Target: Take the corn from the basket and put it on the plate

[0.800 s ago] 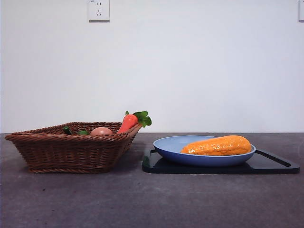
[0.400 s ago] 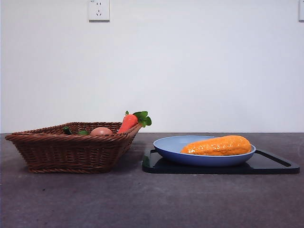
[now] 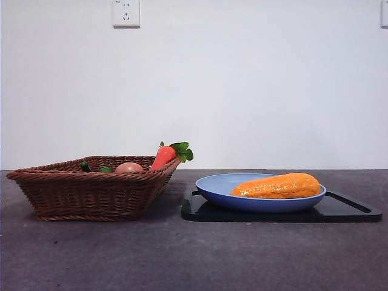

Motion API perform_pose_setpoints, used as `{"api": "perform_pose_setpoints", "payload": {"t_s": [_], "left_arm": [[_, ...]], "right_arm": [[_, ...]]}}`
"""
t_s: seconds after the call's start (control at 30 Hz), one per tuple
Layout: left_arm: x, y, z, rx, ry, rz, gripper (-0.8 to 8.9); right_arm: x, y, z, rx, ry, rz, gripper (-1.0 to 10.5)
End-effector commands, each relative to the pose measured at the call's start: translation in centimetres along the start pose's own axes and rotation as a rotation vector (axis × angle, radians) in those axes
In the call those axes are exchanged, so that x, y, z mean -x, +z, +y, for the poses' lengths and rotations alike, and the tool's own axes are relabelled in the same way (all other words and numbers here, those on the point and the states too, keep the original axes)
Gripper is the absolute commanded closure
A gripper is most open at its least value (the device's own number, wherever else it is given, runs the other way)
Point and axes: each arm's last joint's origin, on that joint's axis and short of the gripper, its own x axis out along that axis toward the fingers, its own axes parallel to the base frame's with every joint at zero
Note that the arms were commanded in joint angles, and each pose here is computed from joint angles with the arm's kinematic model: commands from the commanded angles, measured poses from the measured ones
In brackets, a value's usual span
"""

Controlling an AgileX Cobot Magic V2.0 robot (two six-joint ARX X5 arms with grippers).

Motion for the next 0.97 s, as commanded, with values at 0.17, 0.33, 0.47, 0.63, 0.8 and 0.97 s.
{"api": "perform_pose_setpoints", "payload": {"t_s": [0.17, 0.33, 0.47, 0.63, 0.8, 0.97], "left_arm": [[-0.3, -0.8, 0.1, 0.006, 0.004, 0.019, 8.1], [-0.3, -0.8, 0.1, 0.006, 0.004, 0.019, 8.1], [-0.3, -0.8, 0.1, 0.006, 0.004, 0.019, 8.1], [-0.3, -0.8, 0.1, 0.006, 0.004, 0.019, 8.1], [-0.3, -0.8, 0.1, 0.006, 0.004, 0.019, 8.1], [-0.3, -0.8, 0.1, 0.006, 0.004, 0.019, 8.1]], "right_arm": [[3.4, -1.7, -1.5, 0.057, -0.201, -0.222, 9.4], [4.0, -6.4, -2.0, 0.096, -0.343, -0.364, 9.4], [3.7, -10.5, -1.9, 0.135, -0.446, -0.464, 9.4], [2.6, -15.2, -1.9, 0.143, -0.572, -0.532, 9.4], [1.1, -19.2, -1.9, 0.143, -0.584, -0.538, 9.4], [-0.2, -21.9, -2.1, 0.119, -0.589, -0.513, 9.4]]}}
